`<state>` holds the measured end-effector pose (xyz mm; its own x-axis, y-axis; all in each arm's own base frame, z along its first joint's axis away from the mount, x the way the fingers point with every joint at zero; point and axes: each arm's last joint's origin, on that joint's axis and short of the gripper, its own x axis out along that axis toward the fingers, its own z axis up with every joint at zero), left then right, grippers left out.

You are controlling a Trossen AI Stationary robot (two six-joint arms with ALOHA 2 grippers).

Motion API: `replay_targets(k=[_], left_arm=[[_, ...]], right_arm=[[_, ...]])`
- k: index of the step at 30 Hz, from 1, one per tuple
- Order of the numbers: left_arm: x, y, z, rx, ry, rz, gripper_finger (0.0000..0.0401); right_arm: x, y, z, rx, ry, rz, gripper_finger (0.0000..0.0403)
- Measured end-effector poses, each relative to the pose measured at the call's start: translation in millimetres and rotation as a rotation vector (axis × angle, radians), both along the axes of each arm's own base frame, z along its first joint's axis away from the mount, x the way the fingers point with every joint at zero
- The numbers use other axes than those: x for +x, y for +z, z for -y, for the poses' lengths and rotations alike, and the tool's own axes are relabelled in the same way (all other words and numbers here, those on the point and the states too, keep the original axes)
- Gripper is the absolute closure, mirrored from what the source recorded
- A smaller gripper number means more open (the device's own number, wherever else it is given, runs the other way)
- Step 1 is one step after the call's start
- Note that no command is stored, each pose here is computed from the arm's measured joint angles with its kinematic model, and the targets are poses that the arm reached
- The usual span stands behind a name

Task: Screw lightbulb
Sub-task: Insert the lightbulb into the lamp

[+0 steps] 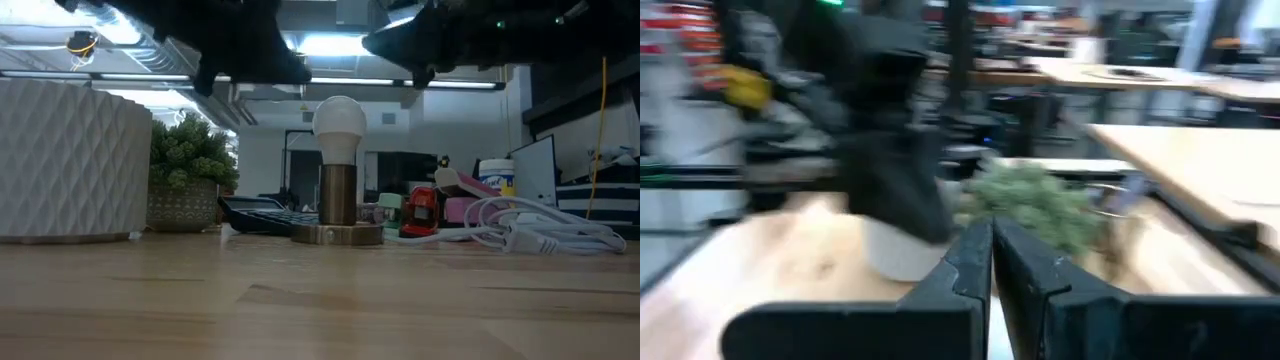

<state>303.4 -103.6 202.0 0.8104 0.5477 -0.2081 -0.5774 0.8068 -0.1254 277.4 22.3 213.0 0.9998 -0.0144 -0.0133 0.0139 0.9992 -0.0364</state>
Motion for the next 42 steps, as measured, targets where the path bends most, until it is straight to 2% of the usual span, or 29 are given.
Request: replay_targets(k=[4,6,11,16,26,33,37,42], left_arm=[[1.5,-0.1,5.8,-0.039,-0.119,-0.003,0.0380],[2.4,-2.1,7.0,-0.059,-0.160,-0.013,0.0380],[5.9,-12.5,8.0,-0.059,-0.168,-0.041,0.0380],[10.7,-26.4,4.2,-0.078,-0.133,-0.062,0.0380],[8.8,-33.0,-3.4,-0.006,0.011,-0.097,0.0380],[3.7,-39.7,-10.2,0.006,0.137,-0.118,0.0380],[4.0,-38.9,-11.3,0.014,0.152,-0.111,0.0380],[4.9,-32.4,-9.3,0.059,0.176,-0.079,0.0380]], right_arm=[[2.2,-9.0,3.1,-0.009,-0.110,-0.052,0.0382],[4.9,-17.8,3.3,-0.015,-0.127,-0.091,0.0382],[11.5,-38.3,2.6,-0.023,-0.127,-0.163,0.0382],[14.2,-46.4,1.9,0.023,-0.116,-0.179,0.0382],[14.3,-48.5,-1.2,0.110,-0.005,-0.196,0.0382],[13.9,-48.5,-8.0,0.184,0.174,-0.211,0.0382],[15.1,-42.3,-7.6,0.194,0.186,-0.147,0.0382],[15.4,-24.2,-7.4,0.185,0.197,0.026,0.0382]])
